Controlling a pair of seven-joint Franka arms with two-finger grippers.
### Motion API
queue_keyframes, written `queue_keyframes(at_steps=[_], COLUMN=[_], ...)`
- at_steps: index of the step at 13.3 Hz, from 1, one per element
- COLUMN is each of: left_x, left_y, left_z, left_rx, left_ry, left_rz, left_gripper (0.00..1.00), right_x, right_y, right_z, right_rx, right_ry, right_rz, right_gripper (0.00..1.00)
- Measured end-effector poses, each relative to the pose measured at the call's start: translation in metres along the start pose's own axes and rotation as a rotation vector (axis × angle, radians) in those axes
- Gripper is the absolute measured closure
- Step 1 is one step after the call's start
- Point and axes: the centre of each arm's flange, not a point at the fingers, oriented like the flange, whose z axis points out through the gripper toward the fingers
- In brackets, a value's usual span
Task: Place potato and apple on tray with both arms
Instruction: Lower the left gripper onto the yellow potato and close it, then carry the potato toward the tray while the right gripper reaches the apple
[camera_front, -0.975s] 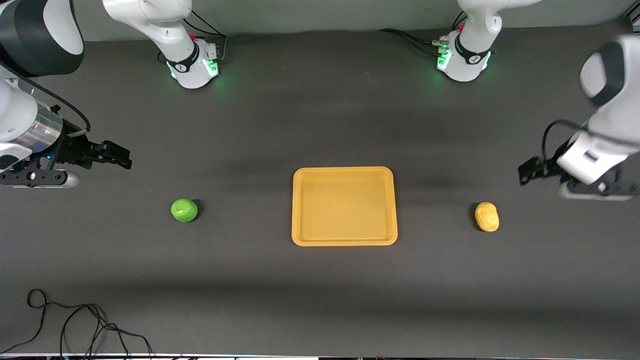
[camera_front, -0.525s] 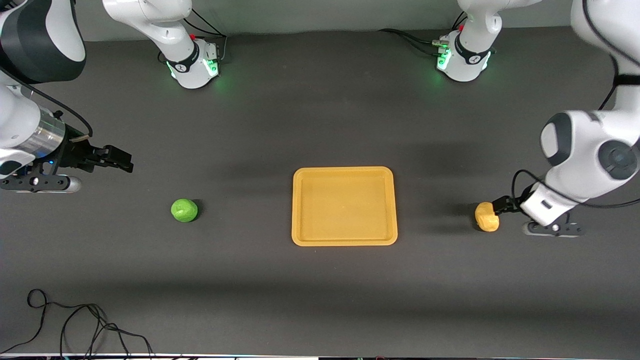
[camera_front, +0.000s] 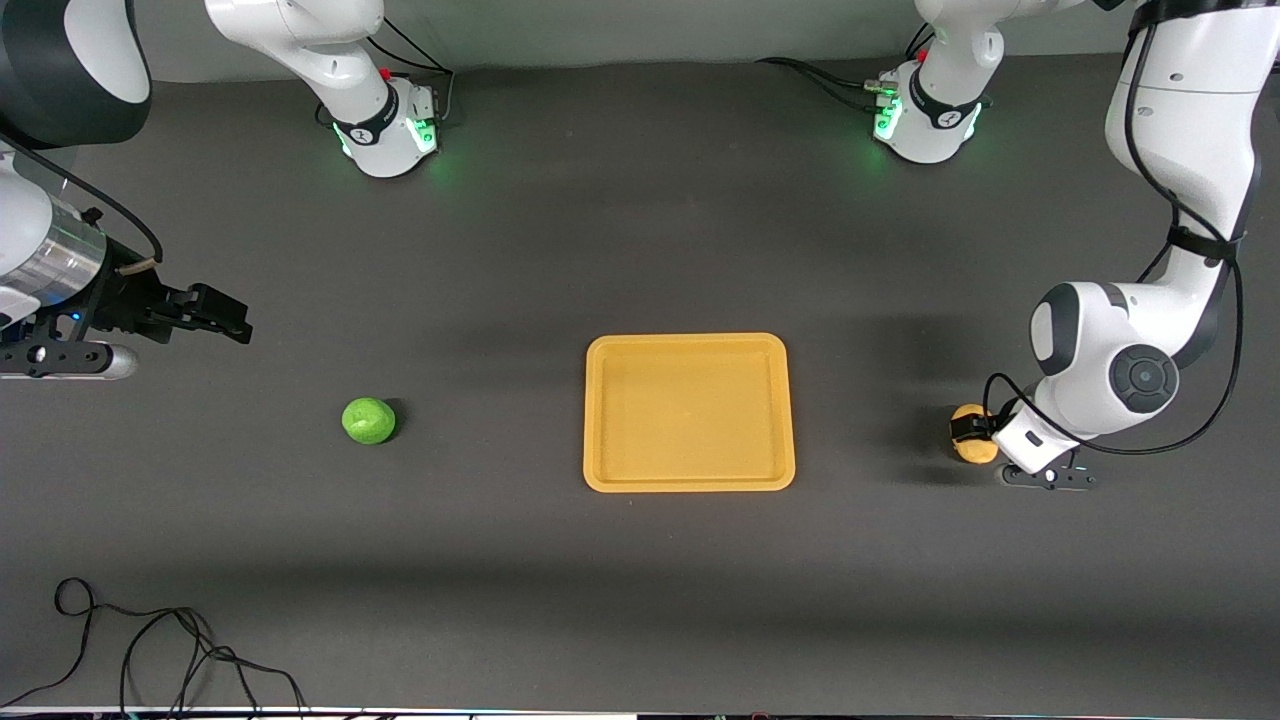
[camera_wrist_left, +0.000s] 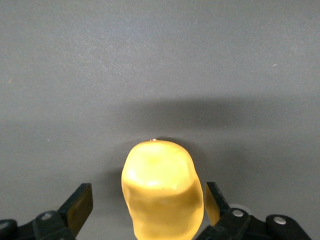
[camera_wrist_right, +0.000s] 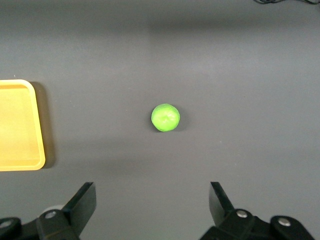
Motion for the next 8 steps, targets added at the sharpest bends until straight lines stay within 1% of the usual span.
queue_keyframes(at_steps=[3, 5, 6, 7, 8], left_x=[-0.002, -0.004, -0.004, -0.004, -0.004], left_y=[0.001, 0.002, 0.002, 0.002, 0.003], left_z=[0.006, 0.013, 0.015, 0.017, 0.017], left_rx=[-0.001, -0.003, -0.004, -0.005, -0.005], left_ry=[-0.01, -0.016, -0.016, -0.018, -0.017], left_rz=[0.002, 0.0, -0.007, -0.019, -0.027], left_gripper=[0.0, 0.0, 0.07, 0.2, 0.33], right_x=[0.0, -0.001, 0.0, 0.002, 0.005], right_y=[0.0, -0.002, -0.007, -0.012, -0.018], right_z=[-0.004, 0.001, 0.009, 0.023, 0.043], right_rx=[0.0, -0.002, -0.004, -0.009, -0.028], right_ry=[0.003, -0.016, -0.034, -0.061, -0.093], right_rz=[-0.007, -0.012, -0.02, -0.029, -0.042], right_gripper=[0.0, 0.0, 0.0, 0.0, 0.02])
